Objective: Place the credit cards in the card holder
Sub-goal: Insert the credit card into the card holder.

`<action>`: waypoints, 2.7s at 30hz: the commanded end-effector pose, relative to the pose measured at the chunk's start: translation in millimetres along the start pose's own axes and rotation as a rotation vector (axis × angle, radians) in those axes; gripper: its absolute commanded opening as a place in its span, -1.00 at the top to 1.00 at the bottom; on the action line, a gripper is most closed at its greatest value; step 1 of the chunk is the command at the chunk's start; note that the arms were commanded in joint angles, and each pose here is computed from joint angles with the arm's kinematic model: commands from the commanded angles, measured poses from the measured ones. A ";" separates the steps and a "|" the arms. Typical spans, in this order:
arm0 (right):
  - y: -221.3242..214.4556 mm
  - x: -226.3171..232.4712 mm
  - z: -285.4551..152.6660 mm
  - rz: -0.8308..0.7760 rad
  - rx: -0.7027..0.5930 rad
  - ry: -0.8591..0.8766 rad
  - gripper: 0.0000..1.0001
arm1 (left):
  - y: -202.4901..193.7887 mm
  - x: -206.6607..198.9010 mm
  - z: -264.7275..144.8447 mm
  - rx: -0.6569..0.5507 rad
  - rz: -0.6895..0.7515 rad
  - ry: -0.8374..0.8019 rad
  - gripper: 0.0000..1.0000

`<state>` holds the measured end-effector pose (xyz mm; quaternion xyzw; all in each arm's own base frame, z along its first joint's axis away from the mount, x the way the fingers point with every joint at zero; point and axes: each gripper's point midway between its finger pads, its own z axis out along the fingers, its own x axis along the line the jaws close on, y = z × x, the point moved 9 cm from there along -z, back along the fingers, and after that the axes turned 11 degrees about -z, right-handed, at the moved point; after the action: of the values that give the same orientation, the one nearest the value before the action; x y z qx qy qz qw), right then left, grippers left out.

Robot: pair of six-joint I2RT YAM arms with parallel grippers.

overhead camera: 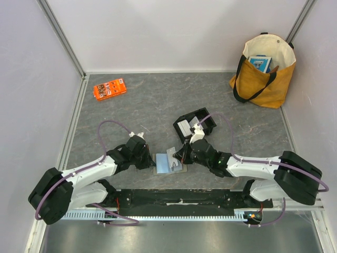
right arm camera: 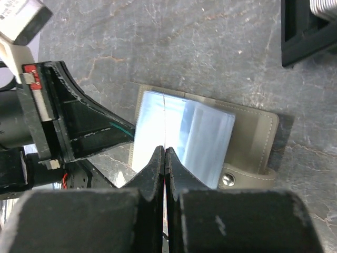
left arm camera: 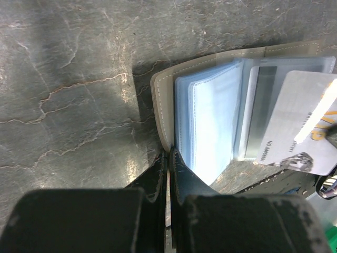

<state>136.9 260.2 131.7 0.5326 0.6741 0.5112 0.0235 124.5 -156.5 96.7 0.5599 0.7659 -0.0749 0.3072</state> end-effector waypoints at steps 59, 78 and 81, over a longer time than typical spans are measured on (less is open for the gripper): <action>-54.6 -27.0 39.0 0.217 0.078 -0.008 1.00 | -2.0 4.1 4.5 -0.009 0.012 -0.012 0.97; -65.8 -4.3 40.2 0.174 0.202 -0.050 0.71 | -0.2 1.4 3.2 -0.019 0.006 -0.017 0.97; -49.8 -4.9 35.0 0.106 0.160 -0.130 0.53 | 0.1 1.7 1.3 -0.029 0.005 -0.020 0.96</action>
<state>128.9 294.1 75.6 0.6067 0.6348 0.4745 -0.0616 123.5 -153.9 90.1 0.5584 0.7684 -0.0670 0.3053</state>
